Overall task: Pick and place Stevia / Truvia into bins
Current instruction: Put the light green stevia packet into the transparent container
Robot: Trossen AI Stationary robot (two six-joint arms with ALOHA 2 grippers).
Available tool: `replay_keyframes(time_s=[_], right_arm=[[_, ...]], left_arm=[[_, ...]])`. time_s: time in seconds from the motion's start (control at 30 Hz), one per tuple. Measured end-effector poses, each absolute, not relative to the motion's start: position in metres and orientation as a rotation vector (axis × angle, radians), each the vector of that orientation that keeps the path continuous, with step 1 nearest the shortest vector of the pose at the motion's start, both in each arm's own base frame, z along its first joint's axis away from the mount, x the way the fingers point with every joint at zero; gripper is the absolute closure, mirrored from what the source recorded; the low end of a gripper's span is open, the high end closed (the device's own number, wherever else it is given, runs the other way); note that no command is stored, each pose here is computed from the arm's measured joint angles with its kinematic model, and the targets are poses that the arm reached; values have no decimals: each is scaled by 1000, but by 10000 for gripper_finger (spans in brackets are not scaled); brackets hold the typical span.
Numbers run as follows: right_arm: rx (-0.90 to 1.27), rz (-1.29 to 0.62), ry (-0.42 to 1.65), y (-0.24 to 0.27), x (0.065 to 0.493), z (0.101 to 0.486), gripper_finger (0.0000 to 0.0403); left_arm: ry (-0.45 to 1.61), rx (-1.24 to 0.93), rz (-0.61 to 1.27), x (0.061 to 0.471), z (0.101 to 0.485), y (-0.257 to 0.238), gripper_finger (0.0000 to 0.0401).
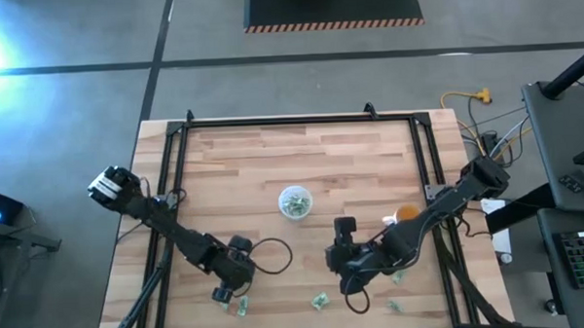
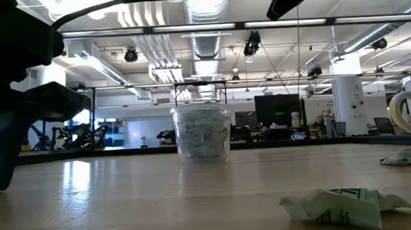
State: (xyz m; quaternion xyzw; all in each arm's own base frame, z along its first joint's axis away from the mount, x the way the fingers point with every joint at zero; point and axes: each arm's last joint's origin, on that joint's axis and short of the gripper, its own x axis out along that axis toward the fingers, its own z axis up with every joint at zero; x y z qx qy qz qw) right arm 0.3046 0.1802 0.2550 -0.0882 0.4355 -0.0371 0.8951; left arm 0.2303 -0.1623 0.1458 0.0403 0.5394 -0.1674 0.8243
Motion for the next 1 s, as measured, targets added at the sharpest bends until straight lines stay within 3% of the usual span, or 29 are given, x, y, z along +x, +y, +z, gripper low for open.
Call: replay_keyframes(time_s=[0.3,0.5,0.8,1.0], right_arm=[[-195,-73,917,181,301,249,335],[-153,-97,920,181,301,246,333],[-24,-160,924,184,297,241,334],[43,-182,918,189,292,239,332]], left_arm=[[1134,182,-401,228,151,-161,389],[1013,423,-331,237,161,-159,398],[786,753,17,269,184,-137,400],[663,846,22,294,198,-110,401]])
